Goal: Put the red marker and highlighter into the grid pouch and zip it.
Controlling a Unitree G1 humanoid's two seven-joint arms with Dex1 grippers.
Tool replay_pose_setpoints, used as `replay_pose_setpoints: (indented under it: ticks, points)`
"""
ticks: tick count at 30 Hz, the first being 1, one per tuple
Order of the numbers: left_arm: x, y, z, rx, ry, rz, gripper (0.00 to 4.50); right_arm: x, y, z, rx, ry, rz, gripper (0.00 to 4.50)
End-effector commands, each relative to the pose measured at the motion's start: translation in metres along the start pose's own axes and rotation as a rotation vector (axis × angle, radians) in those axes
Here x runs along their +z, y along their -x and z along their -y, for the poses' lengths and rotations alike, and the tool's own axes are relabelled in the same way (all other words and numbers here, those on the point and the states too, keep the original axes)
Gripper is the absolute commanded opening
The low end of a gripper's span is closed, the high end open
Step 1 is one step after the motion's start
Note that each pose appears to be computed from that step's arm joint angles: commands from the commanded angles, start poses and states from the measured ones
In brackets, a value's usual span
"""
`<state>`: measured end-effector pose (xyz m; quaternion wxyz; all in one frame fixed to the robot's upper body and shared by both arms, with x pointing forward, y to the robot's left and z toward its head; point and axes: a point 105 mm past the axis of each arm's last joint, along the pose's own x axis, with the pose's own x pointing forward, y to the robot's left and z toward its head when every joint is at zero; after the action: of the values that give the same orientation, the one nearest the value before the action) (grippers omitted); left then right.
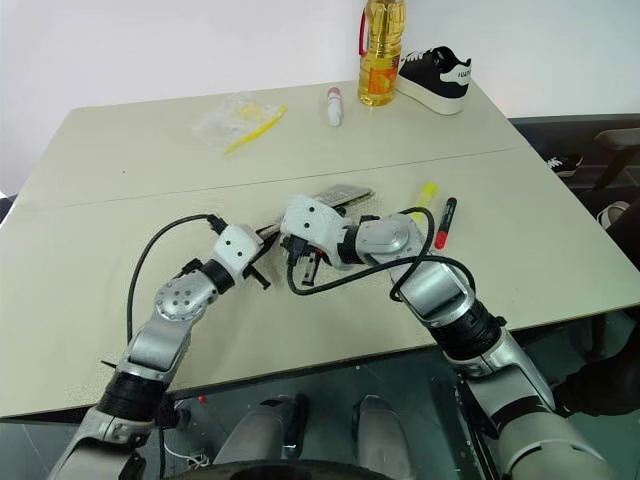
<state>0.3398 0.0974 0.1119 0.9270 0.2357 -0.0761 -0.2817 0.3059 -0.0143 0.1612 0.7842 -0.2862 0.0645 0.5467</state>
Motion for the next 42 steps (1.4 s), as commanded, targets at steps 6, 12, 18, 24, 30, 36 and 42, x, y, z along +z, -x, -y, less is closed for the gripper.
replay_pose_setpoints:
  ticks: [6, 12, 18, 24, 30, 36, 42]
  points:
    - [0.010, -0.015, 0.000, 0.027, -0.022, 0.056, 0.00, 0.017, 0.004, -0.012, 0.039, 0.035, 0.046, 0.05]
    - [0.011, -0.006, -0.013, 0.061, -0.033, 0.060, 0.00, -0.003, 0.035, 0.024, -0.084, -0.099, 0.014, 1.78]
    - [0.014, 0.011, -0.026, 0.087, -0.024, 0.078, 0.00, -0.062, 0.092, 0.084, -0.454, -0.275, -0.131, 3.11]
    - [0.015, 0.019, -0.024, 0.075, 0.010, 0.082, 0.00, -0.123, 0.119, 0.131, -0.838, -0.592, -0.220, 3.11]
    - [0.017, 0.019, -0.020, 0.066, 0.017, 0.081, 0.00, -0.152, 0.118, 0.153, -1.028, -0.699, -0.270, 3.11]
    - [0.019, 0.021, -0.016, 0.066, 0.028, 0.089, 0.00, -0.169, 0.110, 0.154, -1.062, -0.791, -0.301, 3.11]
    - [0.020, 0.022, -0.014, 0.066, 0.033, 0.088, 0.00, -0.172, 0.105, 0.152, -1.068, -0.850, -0.304, 0.81]
